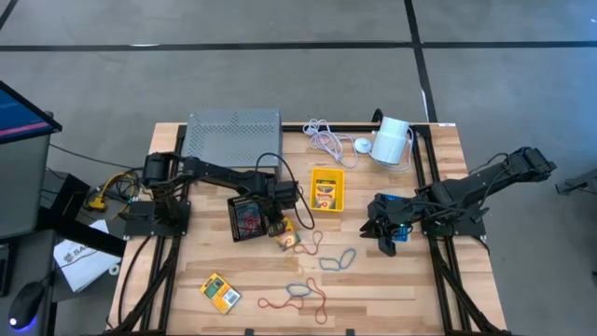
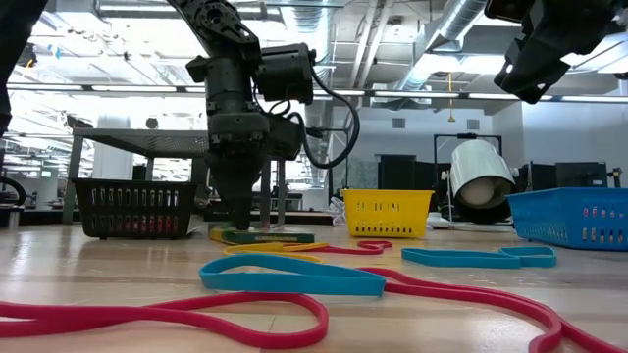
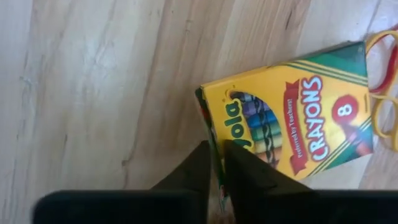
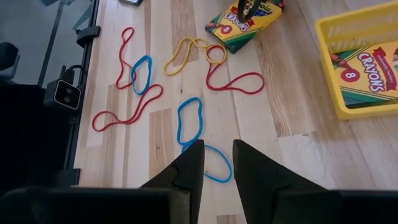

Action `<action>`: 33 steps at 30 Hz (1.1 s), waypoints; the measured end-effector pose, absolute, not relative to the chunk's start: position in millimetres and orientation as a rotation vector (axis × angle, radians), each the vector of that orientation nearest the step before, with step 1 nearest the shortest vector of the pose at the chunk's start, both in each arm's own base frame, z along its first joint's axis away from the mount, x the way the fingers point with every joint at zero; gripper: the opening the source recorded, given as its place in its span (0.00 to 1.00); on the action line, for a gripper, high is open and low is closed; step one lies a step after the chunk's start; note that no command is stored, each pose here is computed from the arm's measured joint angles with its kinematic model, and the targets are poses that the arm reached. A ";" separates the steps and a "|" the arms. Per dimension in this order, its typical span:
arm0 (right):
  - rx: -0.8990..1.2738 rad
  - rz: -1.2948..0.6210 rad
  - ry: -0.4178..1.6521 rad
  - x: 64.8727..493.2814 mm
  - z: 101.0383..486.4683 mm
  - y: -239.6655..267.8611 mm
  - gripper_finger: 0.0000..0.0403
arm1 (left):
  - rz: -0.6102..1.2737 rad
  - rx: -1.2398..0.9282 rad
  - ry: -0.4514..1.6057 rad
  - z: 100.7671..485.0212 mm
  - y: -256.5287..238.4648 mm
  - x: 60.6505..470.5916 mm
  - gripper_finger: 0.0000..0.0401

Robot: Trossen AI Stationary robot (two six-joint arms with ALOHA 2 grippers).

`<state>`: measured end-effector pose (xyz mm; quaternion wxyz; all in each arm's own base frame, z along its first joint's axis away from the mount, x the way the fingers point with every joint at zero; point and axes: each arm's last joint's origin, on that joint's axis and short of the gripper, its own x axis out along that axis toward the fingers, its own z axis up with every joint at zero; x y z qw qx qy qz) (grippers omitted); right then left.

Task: Pick & Place Office Desk Supplies
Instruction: Put the yellow crayon box into the yellow bin

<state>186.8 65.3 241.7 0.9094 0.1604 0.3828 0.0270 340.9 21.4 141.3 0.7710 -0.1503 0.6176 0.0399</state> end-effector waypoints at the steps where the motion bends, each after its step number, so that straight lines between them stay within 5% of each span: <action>1: 0.328 0.057 0.790 186.8 241.7 65.3 0.20 | 0.084 -0.324 1.338 141.4 21.4 340.9 0.06; 16: 0.316 0.061 0.790 186.7 241.6 65.2 0.20 | 0.043 -0.315 1.342 146.1 18.0 338.6 0.00; 33: 0.307 0.063 0.796 186.3 241.1 65.1 0.20 | 0.026 -0.318 1.081 226.0 15.7 318.3 0.00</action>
